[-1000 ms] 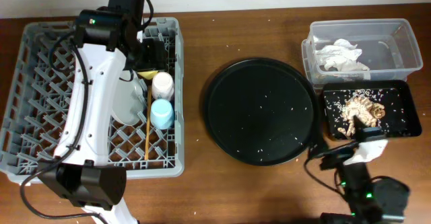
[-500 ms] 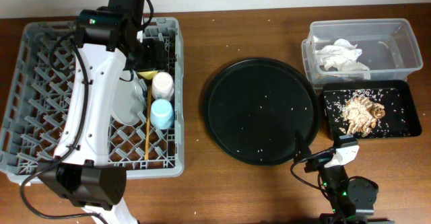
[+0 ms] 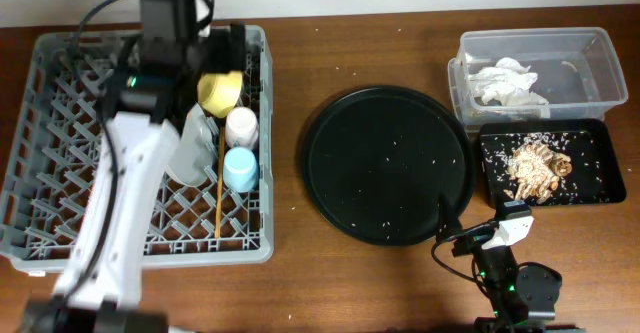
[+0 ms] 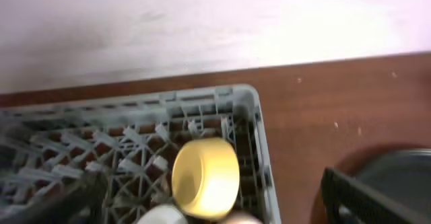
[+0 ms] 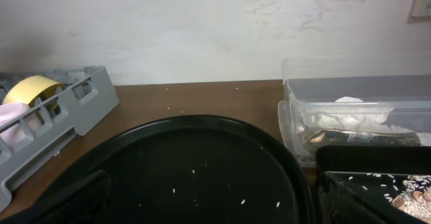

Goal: Sort waste into correct bins and load items into the dishwasher rack

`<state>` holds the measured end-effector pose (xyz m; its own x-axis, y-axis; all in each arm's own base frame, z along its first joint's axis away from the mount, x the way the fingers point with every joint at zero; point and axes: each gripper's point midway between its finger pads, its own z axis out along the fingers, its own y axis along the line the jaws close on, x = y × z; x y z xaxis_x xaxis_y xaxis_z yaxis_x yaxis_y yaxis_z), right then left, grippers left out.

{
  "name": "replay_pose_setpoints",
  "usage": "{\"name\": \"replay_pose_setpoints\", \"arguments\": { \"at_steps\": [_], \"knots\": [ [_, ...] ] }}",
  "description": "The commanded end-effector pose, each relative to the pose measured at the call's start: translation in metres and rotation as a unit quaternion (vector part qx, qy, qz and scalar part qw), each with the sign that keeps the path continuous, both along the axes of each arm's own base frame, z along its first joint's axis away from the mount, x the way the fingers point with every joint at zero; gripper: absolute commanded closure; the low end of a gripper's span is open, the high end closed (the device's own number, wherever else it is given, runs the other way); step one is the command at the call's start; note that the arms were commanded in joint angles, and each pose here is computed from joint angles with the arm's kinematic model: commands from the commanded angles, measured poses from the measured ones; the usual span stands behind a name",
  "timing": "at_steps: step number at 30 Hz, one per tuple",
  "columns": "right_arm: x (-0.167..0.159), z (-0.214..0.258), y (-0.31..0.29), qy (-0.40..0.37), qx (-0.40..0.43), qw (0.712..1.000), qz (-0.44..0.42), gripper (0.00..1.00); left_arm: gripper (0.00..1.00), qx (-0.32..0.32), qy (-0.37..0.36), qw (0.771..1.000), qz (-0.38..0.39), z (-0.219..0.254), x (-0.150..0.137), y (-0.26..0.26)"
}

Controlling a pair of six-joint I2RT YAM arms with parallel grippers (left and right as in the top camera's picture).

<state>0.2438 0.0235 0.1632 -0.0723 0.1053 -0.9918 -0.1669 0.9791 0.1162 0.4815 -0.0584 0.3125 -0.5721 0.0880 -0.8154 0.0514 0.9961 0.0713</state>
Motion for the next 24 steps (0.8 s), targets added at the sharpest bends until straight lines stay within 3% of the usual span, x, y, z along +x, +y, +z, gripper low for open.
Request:
{"name": "replay_pose_setpoints", "arguments": {
  "at_steps": [1, 4, 6, 9, 14, 17, 24],
  "knots": [
    [0.0, -0.002, 0.0, 0.002, 0.003, 1.0, -0.002, 0.02, 0.01, 0.018, -0.054, 0.998, -0.001, -0.002, -0.069, 0.04],
    [0.0, -0.002, 0.0, 0.002, 0.003, 1.0, -0.002, 0.02, 0.01, 0.008, -0.097, 0.995, 0.031, -0.059, -0.143, 0.073],
    [0.0, -0.002, 0.0, 0.002, 0.003, 1.0, -0.001, 0.02, 0.01, 0.016, -0.162, 0.986, 0.045, -0.1, -0.18, 0.08],
    [0.0, -0.002, 0.0, 0.002, 0.003, 1.0, -0.002, 0.02, 0.01, 0.046, -0.219, 0.974, 0.032, -0.144, -0.215, 0.079],
    [0.0, -0.002, 0.0, 0.002, 0.003, 1.0, -0.002, 0.02, 0.01, 0.06, -0.211, 0.975, 0.04, -0.179, -0.233, 0.082],
    [0.0, -0.002, 0.0, 0.002, 0.003, 1.0, -0.002, 0.02, 0.01, 0.067, -0.265, 0.961, 0.037, -0.153, -0.237, 0.081],
    [0.0, -0.002, 0.0, 0.002, 0.003, 1.0, -0.002, 0.02, 0.01, 0.067, -0.262, 0.962, 0.037, -0.155, -0.237, 0.081]
  ]
}}
